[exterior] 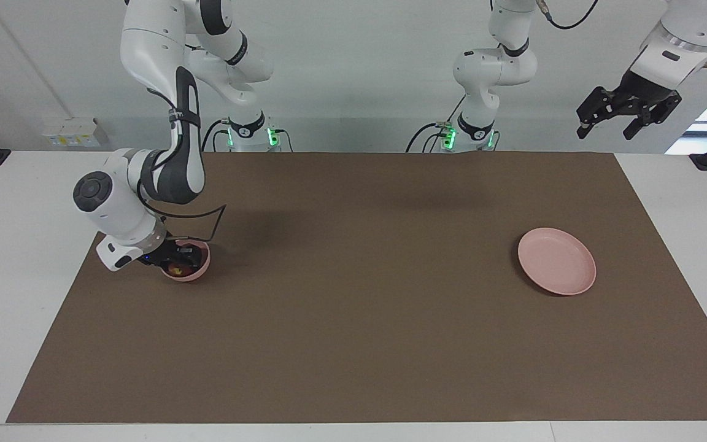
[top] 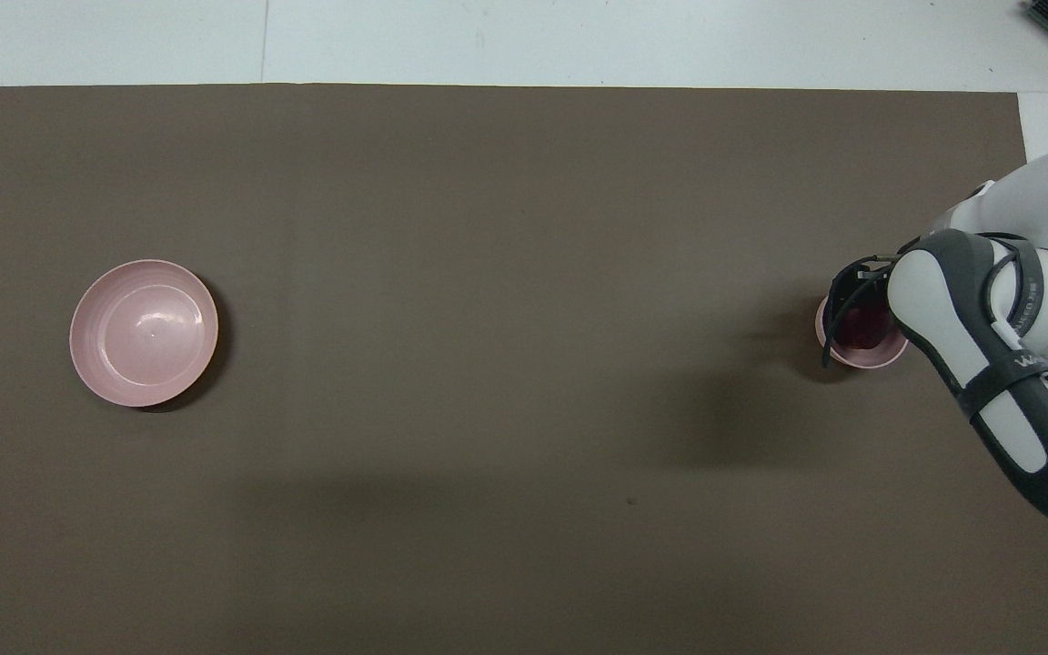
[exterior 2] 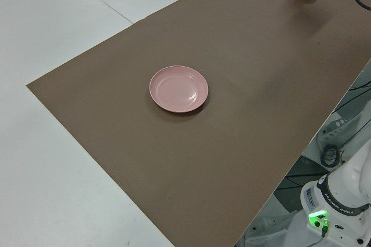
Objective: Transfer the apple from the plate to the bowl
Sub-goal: 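Lower the apple into the pink bowl and open the right gripper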
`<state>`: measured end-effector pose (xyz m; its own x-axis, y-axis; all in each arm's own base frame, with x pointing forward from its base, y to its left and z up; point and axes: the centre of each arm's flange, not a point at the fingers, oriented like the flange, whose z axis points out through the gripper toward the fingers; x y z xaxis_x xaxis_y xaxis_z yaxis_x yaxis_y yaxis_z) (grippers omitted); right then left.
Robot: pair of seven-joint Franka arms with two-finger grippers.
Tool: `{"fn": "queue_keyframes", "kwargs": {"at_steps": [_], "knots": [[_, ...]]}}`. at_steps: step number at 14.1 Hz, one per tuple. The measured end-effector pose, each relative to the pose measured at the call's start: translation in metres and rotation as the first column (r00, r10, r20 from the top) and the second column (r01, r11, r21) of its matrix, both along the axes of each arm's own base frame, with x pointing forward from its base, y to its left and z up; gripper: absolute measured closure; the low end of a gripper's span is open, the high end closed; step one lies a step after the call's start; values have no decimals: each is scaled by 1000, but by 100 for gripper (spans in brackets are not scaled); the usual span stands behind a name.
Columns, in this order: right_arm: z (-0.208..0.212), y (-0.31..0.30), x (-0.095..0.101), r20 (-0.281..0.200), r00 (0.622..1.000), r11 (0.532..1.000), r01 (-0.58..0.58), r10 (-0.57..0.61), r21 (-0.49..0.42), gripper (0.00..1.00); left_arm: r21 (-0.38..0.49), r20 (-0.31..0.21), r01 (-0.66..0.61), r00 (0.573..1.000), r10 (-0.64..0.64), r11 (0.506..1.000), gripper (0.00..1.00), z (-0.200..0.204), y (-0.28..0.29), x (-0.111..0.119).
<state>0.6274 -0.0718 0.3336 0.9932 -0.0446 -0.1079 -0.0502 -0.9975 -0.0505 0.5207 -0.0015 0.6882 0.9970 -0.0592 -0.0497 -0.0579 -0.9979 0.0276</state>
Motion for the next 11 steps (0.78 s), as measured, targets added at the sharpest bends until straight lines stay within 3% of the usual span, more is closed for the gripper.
{"fn": "queue_keyframes", "kwargs": {"at_steps": [8, 10, 11], "knots": [[0, 0, 0, 0, 1000, 1000, 0, 0, 0, 22, 0, 3, -2, 1000, 2, 1000, 0, 2, 0, -1], [0, 0, 0, 0, 1000, 1000, 1, -1, 0, 4, 0, 3, -2, 1000, 2, 1000, 0, 2, 0, -1], [0, 0, 0, 0, 1000, 1000, 1, -1, 0, 2, 0, 3, -2, 1000, 2, 1000, 0, 2, 0, -1]]}}
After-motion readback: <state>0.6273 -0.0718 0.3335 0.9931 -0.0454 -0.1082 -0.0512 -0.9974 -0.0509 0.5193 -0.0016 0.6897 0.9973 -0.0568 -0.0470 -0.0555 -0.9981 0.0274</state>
